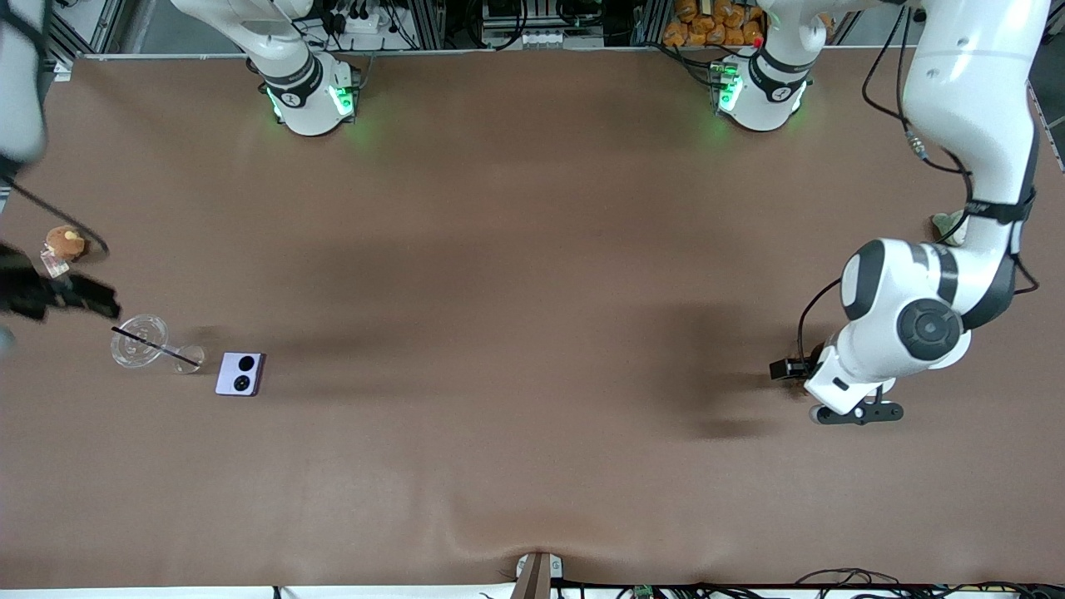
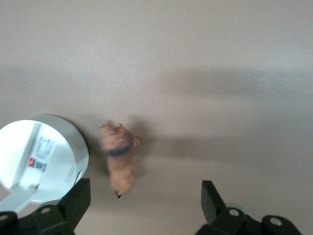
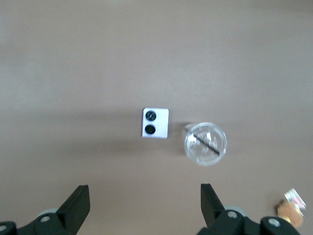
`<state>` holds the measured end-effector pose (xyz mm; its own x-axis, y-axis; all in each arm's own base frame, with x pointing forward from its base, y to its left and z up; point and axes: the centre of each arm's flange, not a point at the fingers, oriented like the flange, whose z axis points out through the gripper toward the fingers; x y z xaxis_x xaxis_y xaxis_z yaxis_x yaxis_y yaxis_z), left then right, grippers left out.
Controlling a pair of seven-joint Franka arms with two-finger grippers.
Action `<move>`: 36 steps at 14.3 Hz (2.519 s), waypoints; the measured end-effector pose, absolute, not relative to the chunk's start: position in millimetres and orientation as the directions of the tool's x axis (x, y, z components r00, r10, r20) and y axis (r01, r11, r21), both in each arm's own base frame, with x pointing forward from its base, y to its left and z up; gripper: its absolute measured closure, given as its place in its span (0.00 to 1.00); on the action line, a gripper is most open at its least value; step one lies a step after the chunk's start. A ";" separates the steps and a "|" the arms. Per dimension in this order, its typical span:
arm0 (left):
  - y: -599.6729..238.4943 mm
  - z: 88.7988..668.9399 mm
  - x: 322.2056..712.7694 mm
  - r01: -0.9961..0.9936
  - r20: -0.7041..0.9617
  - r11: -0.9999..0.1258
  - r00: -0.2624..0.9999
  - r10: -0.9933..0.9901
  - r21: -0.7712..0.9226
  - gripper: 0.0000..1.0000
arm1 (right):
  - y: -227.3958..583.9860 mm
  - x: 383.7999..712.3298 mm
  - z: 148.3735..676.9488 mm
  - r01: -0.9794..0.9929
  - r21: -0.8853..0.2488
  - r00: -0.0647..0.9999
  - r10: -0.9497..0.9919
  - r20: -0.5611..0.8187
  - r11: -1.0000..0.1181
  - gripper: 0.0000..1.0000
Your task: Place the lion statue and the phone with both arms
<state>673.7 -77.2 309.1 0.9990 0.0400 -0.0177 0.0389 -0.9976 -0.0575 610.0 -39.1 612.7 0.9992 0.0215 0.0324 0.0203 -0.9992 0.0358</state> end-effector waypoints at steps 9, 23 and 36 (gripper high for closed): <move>-115.0 504.0 635.9 -0.021 -0.034 -0.995 0.999 -0.018 -0.095 0.00 | -50.6 523.5 660.9 -0.129 -0.081 0.991 -0.131 0.015 -0.988 0.00; -77.1 625.9 541.5 0.088 -0.057 -0.996 0.994 0.089 -0.022 0.00 | -40.5 521.4 640.1 -0.128 -0.018 0.987 -0.126 -0.101 -0.992 0.00; -78.0 638.4 470.8 0.058 -0.074 -0.998 0.995 0.060 -0.033 0.00 | -37.2 519.8 641.7 -0.122 -0.015 0.987 -0.119 -0.109 -0.992 0.00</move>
